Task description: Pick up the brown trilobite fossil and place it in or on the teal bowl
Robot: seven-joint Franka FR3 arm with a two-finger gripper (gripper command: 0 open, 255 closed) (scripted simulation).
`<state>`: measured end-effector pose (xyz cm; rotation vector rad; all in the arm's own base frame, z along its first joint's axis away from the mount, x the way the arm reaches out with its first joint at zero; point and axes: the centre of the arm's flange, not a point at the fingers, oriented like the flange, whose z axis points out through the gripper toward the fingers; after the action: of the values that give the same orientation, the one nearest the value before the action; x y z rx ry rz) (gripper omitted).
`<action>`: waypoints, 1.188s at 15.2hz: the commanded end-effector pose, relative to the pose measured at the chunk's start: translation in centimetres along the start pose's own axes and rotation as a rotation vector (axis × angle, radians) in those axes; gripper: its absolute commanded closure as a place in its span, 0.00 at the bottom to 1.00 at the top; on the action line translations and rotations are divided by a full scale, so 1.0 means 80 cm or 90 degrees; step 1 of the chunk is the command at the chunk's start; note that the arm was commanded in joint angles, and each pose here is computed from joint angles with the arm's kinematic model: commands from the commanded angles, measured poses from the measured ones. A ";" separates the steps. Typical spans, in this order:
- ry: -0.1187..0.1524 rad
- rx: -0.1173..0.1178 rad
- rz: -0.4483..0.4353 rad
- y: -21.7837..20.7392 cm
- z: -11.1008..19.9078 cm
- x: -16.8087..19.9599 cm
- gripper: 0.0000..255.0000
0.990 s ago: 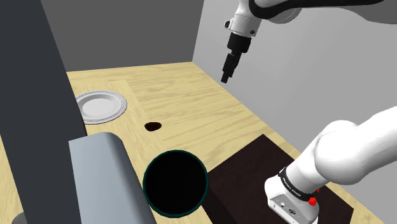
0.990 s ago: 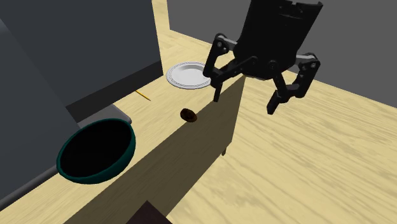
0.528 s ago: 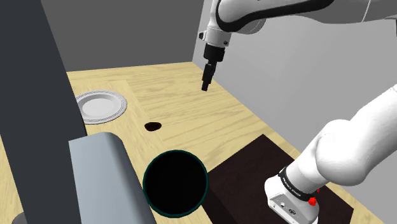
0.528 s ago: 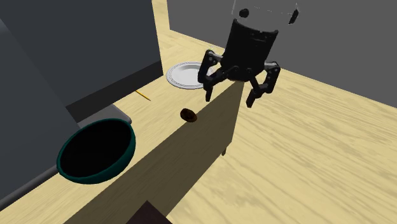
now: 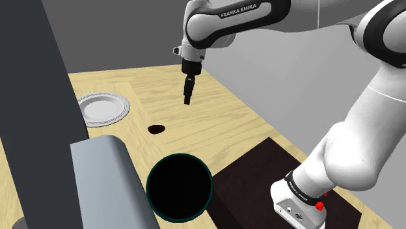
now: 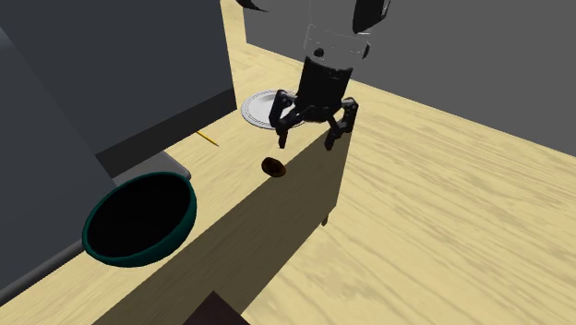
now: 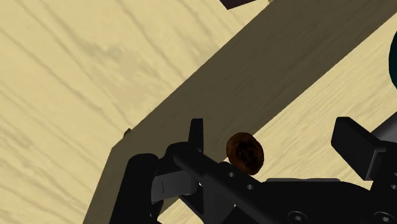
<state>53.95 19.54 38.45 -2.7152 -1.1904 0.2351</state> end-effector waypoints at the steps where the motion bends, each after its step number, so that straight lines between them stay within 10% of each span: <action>1: -0.009 0.005 -0.032 -0.002 0.023 0.029 0.00; 11: -0.049 0.027 -0.182 -0.037 0.124 0.160 0.00; 18: -0.049 0.027 -0.182 -0.039 0.170 0.157 0.00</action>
<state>57.43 31.99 25.38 -2.4803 -1.5553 0.3249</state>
